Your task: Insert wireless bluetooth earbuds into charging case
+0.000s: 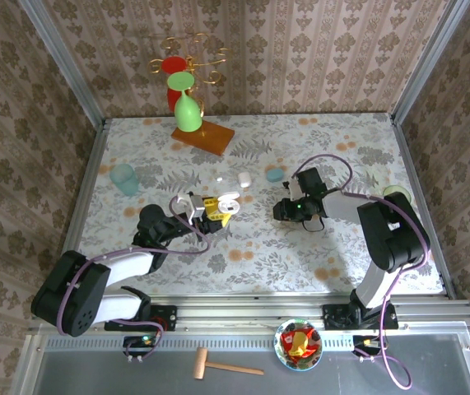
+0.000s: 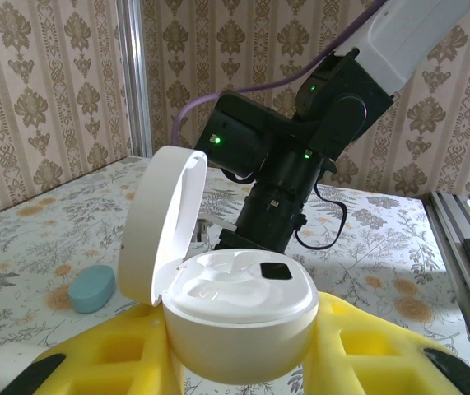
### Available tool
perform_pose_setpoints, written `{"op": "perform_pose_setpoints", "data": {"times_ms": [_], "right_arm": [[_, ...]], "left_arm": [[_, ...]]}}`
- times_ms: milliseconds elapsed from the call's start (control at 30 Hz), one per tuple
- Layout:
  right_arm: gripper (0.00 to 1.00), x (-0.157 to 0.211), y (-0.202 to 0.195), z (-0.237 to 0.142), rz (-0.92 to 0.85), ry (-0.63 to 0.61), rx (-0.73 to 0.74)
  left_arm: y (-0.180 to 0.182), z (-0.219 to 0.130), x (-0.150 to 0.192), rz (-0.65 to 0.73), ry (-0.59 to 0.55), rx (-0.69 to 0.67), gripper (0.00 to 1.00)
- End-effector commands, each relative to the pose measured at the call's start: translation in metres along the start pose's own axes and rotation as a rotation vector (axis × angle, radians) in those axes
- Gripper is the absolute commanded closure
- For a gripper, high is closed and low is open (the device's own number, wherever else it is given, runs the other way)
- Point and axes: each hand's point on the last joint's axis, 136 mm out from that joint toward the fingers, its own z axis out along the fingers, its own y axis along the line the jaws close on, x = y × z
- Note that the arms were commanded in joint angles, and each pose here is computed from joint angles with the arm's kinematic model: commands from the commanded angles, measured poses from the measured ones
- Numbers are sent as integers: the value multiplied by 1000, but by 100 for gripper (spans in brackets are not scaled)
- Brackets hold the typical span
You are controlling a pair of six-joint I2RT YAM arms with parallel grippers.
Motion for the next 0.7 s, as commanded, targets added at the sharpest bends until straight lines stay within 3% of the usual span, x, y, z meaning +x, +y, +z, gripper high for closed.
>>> {"op": "perform_pose_setpoints", "data": {"times_ms": [0, 333, 467, 667], "right_arm": [[71, 6, 6, -1, -13, 9, -34], [83, 8, -2, 9, 2, 35, -14], [76, 8, 0, 10, -2, 37, -29], [80, 10, 1, 11, -15, 48, -39]], "left_arm": [[-4, 3, -19, 56, -45, 25, 74], [-5, 4, -20, 58, -45, 28, 74], [-4, 3, -20, 60, -47, 28, 74], [-4, 5, -21, 60, -46, 31, 74]]}}
